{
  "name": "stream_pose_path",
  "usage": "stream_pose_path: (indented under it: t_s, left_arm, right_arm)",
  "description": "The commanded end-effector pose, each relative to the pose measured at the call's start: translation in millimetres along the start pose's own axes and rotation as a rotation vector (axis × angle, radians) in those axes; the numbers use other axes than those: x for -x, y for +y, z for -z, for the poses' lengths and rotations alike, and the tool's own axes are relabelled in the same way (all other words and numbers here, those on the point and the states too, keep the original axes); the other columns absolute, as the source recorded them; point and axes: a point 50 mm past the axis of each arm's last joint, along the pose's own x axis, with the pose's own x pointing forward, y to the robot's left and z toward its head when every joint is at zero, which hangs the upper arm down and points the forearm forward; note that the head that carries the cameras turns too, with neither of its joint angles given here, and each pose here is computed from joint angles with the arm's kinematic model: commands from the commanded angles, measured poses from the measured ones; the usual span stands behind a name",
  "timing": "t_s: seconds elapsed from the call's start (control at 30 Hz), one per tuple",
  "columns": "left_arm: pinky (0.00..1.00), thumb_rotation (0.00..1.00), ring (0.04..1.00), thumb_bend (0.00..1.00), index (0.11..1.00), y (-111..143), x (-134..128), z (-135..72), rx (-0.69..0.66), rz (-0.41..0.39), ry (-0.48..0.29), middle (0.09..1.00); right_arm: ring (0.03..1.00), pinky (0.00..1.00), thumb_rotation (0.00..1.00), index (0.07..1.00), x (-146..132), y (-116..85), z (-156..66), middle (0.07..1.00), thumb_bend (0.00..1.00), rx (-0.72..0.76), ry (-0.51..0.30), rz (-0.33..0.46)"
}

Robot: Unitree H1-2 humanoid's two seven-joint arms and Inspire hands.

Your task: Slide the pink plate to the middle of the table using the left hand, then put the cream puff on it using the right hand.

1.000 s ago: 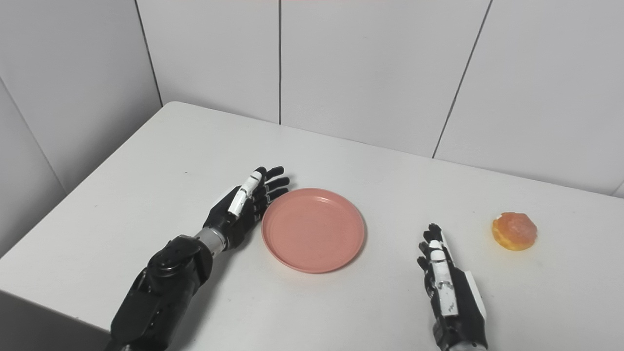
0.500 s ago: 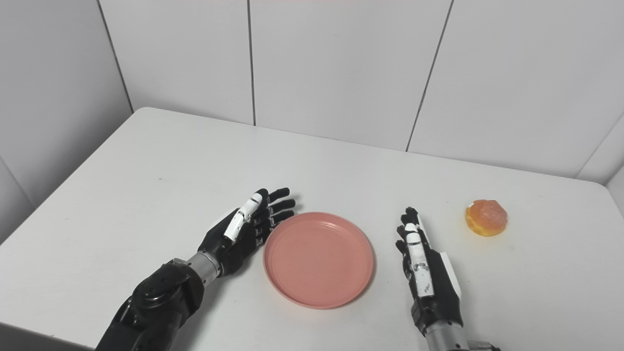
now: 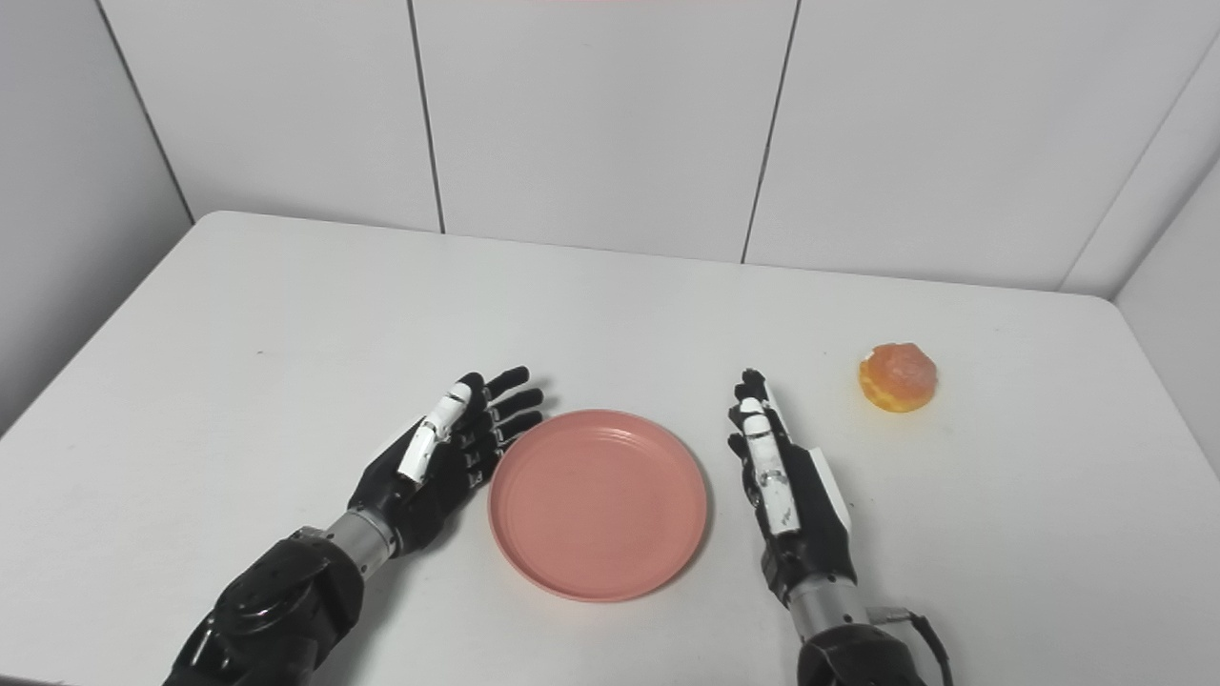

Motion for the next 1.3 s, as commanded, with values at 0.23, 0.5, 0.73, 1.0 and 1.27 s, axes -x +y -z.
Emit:
stream_pose_path:
  t_s: [0.23,0.5,0.73,1.0,1.27]
  left_arm:
    - [0.93,1.0,0.923,0.41,0.908,2,-1,-6,-0.031,-0.051,-0.075,0.922]
    - [0.93,1.0,0.919,0.42,0.904,1,1,2,-0.027,-0.078,-0.078,0.914]
    - [0.94,1.0,0.927,0.42,0.916,3,1,7,-0.026,-0.08,-0.086,0.923]
    - [0.93,1.0,0.919,0.42,0.908,11,1,8,-0.014,-0.085,-0.106,0.917]
    - [0.94,1.0,0.923,0.43,0.909,18,0,14,0.0,-0.076,-0.112,0.919]
  right_arm:
    - [0.996,1.0,1.0,0.999,-9,2,-34,0.998,0.33,-0.006,-0.097,-0.005]
    - [0.938,0.95,0.9,0.965,-13,-8,-62,0.965,0.29,0.084,-0.225,0.05]
    - [0.889,0.88,0.82,0.911,-18,-28,-89,0.916,0.46,0.212,-0.278,0.112]
    - [0.795,0.72,0.76,0.792,-26,-52,-118,0.818,0.42,0.494,-0.368,0.187]
    - [0.775,0.66,0.77,0.795,-38,-75,-137,0.807,0.51,0.781,-0.412,0.28]
